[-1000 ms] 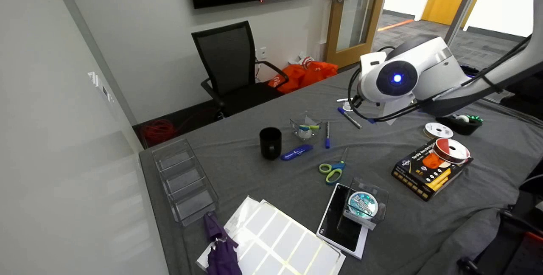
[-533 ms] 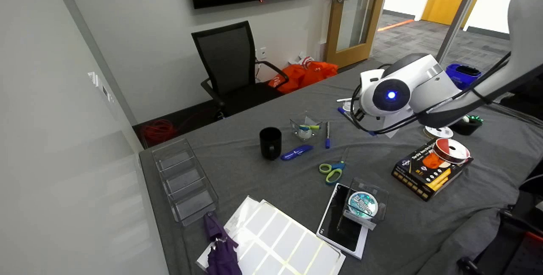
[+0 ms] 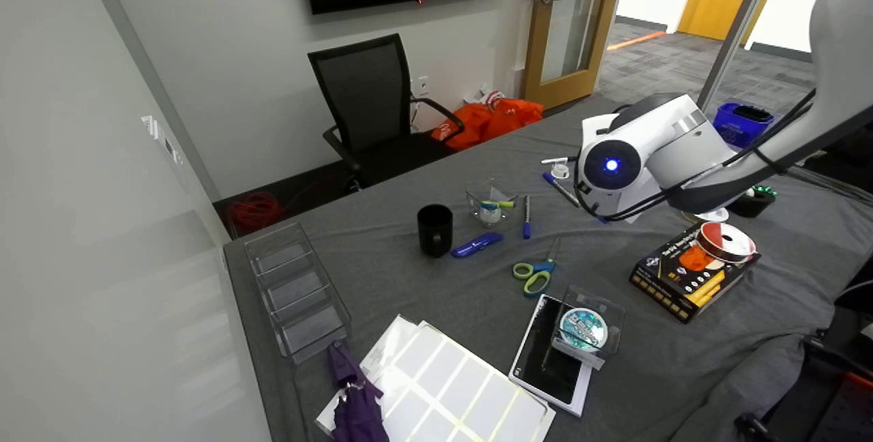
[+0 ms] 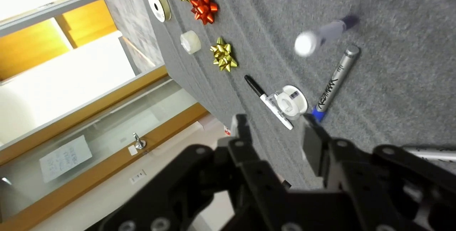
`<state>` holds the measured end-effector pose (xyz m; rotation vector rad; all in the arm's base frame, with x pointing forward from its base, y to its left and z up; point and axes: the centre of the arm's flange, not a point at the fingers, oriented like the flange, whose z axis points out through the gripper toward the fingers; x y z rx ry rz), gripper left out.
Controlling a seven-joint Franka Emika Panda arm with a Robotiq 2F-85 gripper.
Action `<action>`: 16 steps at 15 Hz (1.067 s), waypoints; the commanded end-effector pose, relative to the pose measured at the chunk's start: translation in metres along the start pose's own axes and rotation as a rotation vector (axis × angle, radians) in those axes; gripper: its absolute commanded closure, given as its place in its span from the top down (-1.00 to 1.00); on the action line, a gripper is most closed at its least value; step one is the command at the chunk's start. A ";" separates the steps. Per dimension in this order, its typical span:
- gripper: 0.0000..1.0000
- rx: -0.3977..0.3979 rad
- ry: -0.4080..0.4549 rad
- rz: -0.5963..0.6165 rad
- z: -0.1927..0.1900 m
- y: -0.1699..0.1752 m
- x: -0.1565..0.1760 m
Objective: Remove the marker from the black mug.
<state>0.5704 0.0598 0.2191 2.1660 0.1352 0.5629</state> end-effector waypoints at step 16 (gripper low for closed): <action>1.00 0.721 -0.178 0.225 -0.084 0.019 0.046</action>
